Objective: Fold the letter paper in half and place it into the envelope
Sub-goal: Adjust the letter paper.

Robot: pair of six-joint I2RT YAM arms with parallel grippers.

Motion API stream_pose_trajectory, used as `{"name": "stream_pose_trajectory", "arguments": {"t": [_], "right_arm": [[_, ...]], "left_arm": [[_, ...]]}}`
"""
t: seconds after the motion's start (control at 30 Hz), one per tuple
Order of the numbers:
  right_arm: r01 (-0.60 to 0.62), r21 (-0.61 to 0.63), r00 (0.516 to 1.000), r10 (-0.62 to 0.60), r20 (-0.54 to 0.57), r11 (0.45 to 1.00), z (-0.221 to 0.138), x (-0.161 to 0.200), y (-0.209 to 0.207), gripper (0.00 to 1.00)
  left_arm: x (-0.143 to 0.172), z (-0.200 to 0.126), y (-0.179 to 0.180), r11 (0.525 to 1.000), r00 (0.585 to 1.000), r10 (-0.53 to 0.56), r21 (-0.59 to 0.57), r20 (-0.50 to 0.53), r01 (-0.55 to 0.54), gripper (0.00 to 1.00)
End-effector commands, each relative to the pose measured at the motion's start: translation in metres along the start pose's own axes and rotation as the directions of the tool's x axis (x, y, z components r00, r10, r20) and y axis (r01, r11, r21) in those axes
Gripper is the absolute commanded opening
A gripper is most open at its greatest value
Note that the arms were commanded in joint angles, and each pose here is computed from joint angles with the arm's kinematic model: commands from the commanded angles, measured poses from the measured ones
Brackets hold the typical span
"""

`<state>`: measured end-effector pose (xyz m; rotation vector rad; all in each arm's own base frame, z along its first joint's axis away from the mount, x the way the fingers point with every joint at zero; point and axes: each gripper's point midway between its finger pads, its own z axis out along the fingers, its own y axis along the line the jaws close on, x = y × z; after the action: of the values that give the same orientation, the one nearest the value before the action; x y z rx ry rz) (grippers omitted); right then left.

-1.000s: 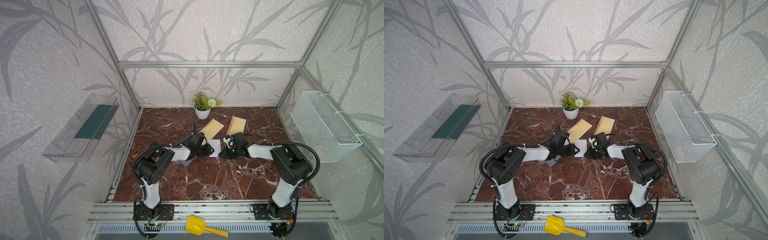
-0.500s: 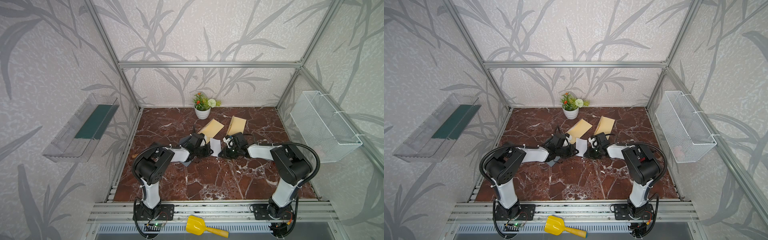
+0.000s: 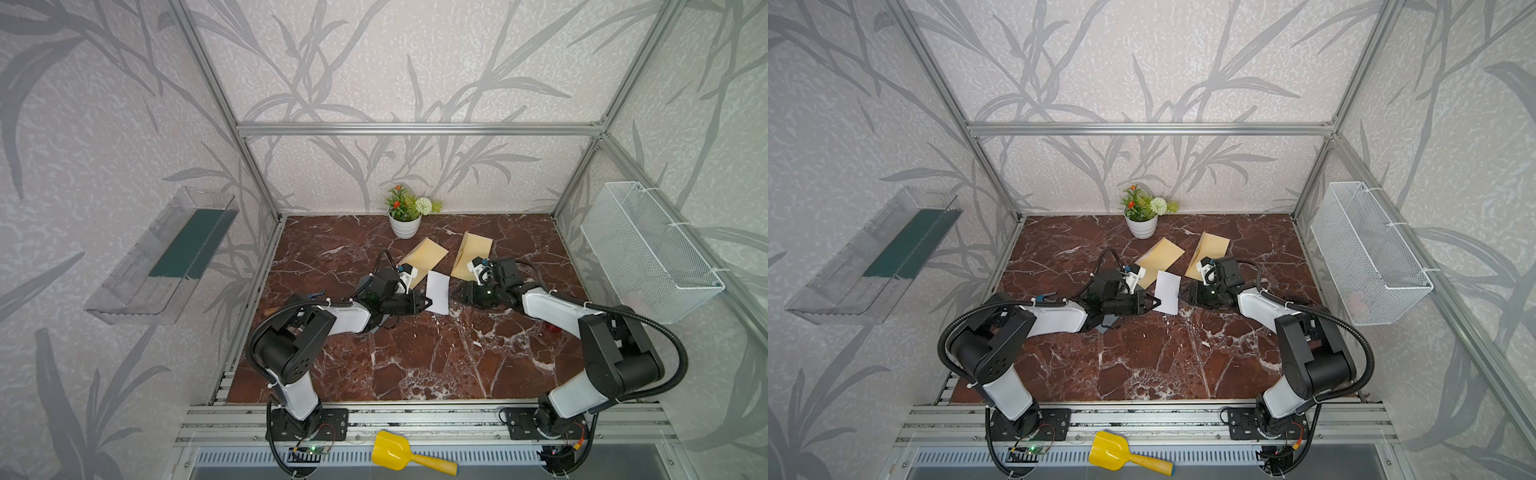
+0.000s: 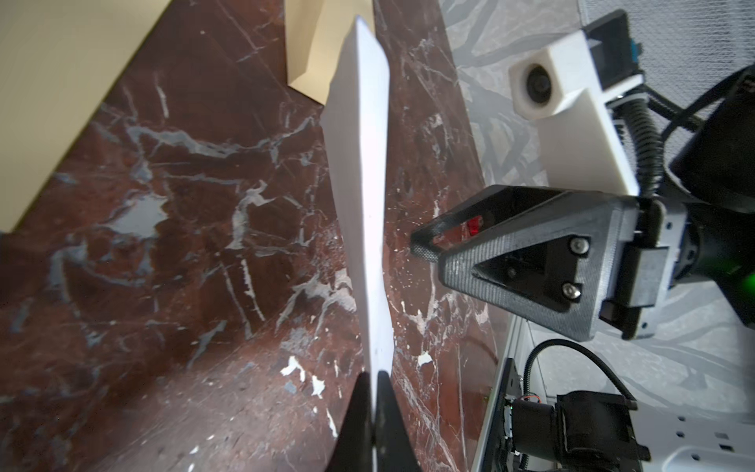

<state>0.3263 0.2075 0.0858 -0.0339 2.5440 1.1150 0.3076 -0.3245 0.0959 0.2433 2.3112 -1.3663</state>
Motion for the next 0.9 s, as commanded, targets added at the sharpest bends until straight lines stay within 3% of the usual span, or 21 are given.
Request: {"name": "stream_pose_trajectory", "arguments": {"t": [0.0,0.2,0.53,0.77,0.87], "right_arm": [[0.009,-0.094,1.000,-0.010,-0.015,0.996,-0.004,0.007,0.015,0.53],[0.009,-0.222,1.000,-0.009,0.000,0.975,-0.006,0.004,0.035,0.56],[0.008,-0.409,1.000,0.004,0.029,0.913,-0.016,-0.007,0.070,0.58],[0.012,-0.395,0.999,0.008,0.050,0.919,-0.029,-0.007,0.071,0.60],[0.026,-0.370,0.998,-0.002,0.066,0.929,-0.039,-0.006,0.067,0.68]], "left_arm": [[-0.013,-0.013,-0.041,0.983,0.994,0.099,0.151,0.049,-0.105,0.00],[-0.016,-0.022,-0.065,0.959,0.987,0.143,0.238,0.069,-0.155,0.00],[-0.019,-0.026,-0.075,0.947,0.986,0.145,0.278,0.076,-0.161,0.00],[-0.020,-0.028,-0.077,0.943,0.986,0.147,0.291,0.075,-0.163,0.00],[-0.023,-0.030,-0.078,0.939,0.986,0.149,0.301,0.078,-0.166,0.00]]}}
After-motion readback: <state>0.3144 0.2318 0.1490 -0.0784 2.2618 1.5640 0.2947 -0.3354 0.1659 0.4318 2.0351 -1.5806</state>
